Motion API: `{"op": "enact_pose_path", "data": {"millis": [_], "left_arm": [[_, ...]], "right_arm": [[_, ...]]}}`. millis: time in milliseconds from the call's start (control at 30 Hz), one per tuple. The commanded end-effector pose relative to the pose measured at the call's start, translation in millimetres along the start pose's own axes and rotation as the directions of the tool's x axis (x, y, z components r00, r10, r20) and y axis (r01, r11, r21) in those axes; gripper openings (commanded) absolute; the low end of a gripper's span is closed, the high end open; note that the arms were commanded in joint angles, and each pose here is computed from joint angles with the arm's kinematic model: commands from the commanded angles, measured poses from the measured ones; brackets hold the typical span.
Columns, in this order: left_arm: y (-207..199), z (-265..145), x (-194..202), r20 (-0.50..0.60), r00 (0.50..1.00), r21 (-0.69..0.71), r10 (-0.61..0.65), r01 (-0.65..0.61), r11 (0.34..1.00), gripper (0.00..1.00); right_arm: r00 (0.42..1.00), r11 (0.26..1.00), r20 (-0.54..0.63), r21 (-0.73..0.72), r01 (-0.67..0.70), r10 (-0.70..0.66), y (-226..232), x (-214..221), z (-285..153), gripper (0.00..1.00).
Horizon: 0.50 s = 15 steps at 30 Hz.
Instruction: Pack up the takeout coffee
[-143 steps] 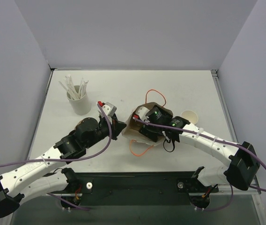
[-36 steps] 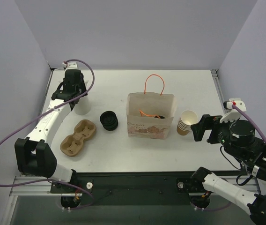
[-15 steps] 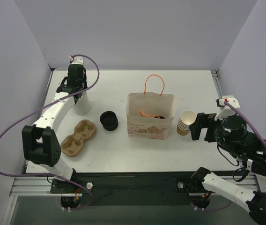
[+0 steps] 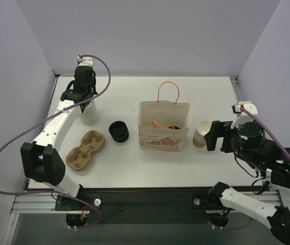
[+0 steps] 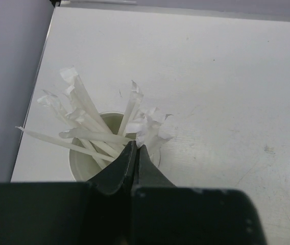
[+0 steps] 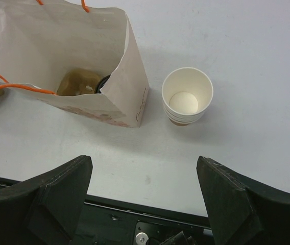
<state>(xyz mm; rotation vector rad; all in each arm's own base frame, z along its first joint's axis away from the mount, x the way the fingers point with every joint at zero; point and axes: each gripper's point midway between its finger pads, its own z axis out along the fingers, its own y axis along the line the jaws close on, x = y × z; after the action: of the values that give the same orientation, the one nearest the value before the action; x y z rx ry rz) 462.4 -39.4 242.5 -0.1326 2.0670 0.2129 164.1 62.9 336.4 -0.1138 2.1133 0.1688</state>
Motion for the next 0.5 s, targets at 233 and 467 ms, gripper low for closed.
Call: {"op": "enact_pose_path", "data": {"millis": [233,467], "left_arm": [[2,-118,-87,0.236,0.972,0.008,-0.008,0.007,1.000,0.00],[11,-168,-115,0.327,0.945,0.029,-0.006,-0.004,1.000,0.00]], "right_arm": [[0.999,0.999,0.015,0.000,0.036,-0.036,-1,-11,-5,0.86],[0.999,0.999,0.028,-0.012,0.035,-0.034,0,-15,-7,0.86]]}}
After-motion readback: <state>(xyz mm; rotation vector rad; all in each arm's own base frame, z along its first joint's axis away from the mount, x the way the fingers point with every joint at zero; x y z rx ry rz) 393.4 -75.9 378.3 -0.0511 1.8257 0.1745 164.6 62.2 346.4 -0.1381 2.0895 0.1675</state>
